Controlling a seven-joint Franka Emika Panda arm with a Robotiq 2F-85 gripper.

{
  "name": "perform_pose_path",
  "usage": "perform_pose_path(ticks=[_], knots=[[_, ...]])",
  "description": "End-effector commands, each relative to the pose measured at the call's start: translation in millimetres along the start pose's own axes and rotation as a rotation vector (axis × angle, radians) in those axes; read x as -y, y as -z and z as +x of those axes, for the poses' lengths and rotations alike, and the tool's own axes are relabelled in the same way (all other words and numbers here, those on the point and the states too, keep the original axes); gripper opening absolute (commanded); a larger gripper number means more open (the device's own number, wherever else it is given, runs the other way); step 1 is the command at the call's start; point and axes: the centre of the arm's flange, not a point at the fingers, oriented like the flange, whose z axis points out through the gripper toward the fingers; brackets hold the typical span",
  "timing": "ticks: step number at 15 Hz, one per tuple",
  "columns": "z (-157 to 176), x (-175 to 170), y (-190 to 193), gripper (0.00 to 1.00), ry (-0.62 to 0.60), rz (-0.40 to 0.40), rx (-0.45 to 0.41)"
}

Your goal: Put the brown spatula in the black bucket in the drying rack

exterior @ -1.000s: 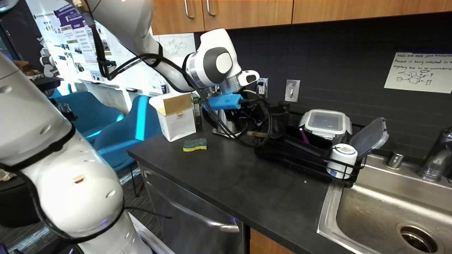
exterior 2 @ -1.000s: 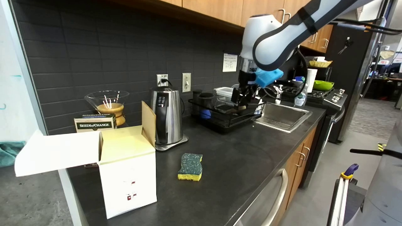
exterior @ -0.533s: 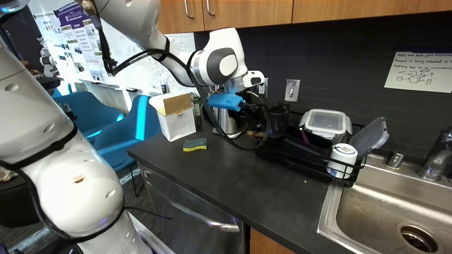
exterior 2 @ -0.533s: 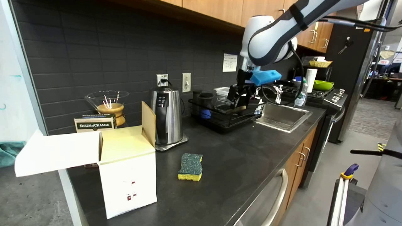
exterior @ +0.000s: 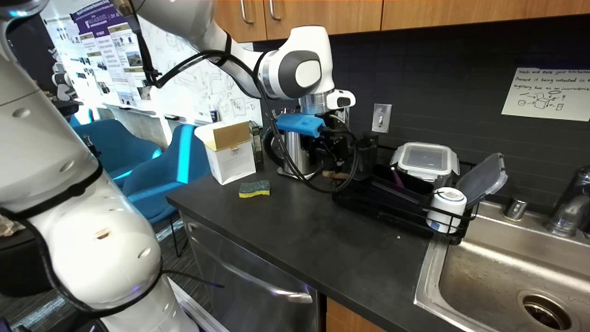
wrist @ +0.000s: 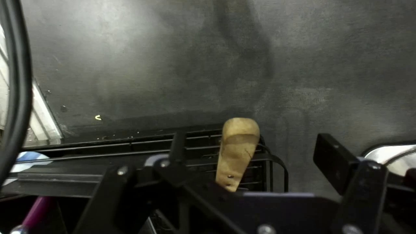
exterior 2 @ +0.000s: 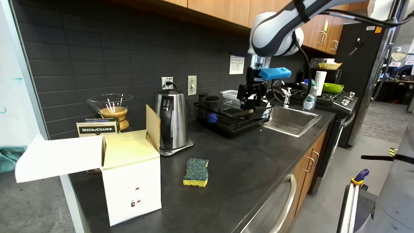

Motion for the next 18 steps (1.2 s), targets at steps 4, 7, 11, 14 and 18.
perform_pose_path(ticks=[4,7,11,14,18], knots=[[17.8,-17.4,-6.4,1.00,0.055,0.031,0.045],[19.1,-17.0,-16.1,1.00,0.089,0.062,0.051],[22.1,-15.8,-24.1,1.00,0.122,0.073,0.066],[24.0,-14.9,-27.8,1.00,0.136,0.068,0.075],[26.0,-13.6,-31.2,0.70,0.151,0.067,0.080]])
